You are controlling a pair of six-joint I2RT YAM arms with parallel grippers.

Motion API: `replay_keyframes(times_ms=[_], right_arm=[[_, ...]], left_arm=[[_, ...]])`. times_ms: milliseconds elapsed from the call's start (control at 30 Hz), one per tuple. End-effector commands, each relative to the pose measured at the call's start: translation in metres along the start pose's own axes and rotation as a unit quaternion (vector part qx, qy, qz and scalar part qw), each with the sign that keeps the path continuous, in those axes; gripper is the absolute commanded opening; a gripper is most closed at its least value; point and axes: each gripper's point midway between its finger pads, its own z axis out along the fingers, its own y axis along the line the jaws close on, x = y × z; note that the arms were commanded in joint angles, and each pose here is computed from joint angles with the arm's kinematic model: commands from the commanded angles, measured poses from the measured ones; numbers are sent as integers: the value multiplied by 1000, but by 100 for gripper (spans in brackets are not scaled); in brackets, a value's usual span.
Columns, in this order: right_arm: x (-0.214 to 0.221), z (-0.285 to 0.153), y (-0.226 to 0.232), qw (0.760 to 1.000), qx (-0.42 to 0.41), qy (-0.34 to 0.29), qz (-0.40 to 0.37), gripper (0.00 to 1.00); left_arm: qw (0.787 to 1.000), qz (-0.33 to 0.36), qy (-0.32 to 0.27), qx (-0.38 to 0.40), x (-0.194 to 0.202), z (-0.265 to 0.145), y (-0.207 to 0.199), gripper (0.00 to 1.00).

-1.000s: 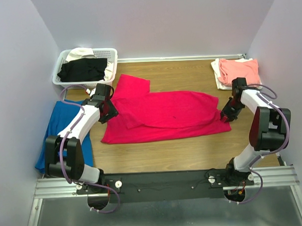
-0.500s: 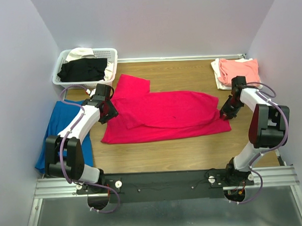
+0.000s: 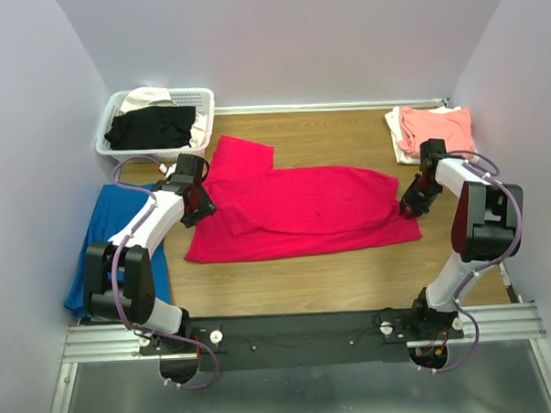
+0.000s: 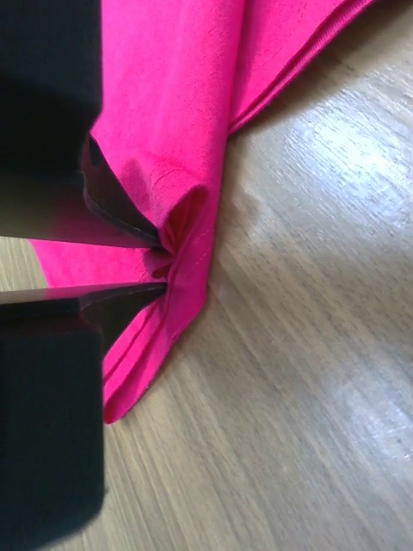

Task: Fold and stack the t-shirts
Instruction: Flatten out the tshirt

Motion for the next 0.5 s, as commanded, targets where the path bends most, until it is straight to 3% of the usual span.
replay_keyframes(times_ms=[0,400,467], right_arm=[[-14,2,5,1000,4,-16,2,26],[-27,-18,12,999,-12,-40,4,1],[-26,-24,13,999,-14,-39,4,1]], left_arm=[[1000,8,1,-7,-1,2,3,55],[1000,10,5,-13,3,3,7,55],[1000,9,6,-13,4,4,8,54]])
